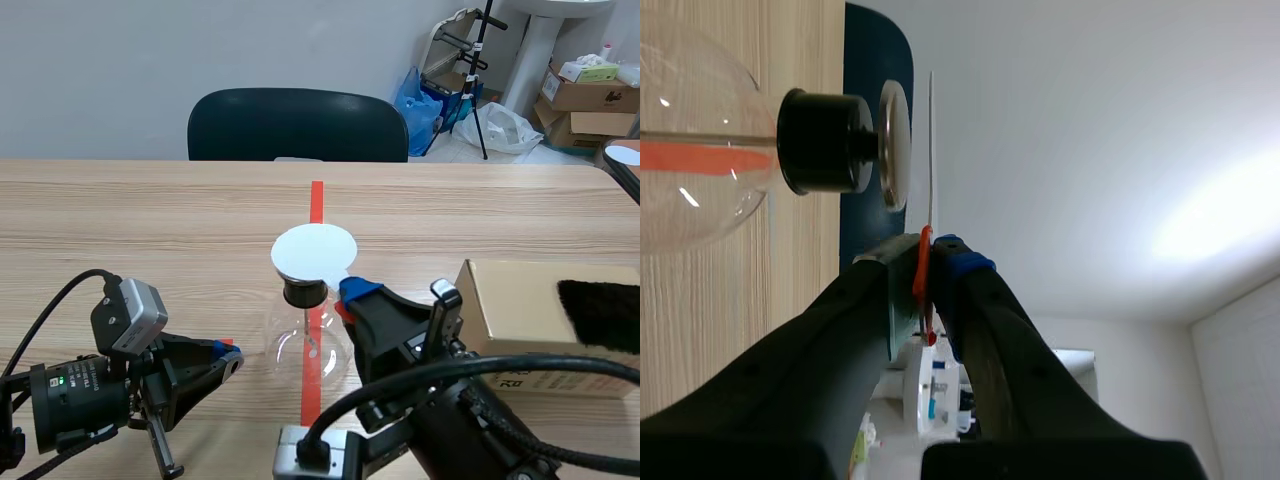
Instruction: Do the electroscope experiment
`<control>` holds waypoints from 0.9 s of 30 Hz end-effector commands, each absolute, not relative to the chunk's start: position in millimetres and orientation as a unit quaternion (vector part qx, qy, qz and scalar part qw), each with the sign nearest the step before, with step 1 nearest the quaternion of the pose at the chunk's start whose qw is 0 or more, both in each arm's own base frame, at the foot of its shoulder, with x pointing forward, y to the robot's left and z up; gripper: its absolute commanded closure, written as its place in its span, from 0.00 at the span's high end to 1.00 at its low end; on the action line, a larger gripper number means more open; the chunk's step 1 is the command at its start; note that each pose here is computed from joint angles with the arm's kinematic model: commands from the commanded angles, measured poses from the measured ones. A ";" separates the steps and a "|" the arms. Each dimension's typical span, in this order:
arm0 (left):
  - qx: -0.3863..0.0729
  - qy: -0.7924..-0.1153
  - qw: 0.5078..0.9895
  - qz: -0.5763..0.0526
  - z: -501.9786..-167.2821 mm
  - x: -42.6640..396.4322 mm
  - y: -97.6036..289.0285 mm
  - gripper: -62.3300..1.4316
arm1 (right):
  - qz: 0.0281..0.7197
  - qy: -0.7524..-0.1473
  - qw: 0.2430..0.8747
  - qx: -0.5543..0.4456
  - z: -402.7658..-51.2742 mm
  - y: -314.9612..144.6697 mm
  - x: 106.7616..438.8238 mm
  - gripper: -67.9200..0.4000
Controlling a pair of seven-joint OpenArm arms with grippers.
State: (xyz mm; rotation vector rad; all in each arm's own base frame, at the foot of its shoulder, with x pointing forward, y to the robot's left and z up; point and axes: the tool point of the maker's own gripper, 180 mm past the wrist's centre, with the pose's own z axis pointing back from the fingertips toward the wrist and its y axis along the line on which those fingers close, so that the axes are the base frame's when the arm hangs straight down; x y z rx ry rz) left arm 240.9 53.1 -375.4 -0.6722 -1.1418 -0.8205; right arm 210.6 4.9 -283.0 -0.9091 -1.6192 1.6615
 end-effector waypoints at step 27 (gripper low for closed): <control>-0.309 -0.531 0.700 -0.364 -364.0 246.6 49.5 0.07 | 0.498 -0.515 0.471 -0.516 -266.8 -90.8 245.9 0.02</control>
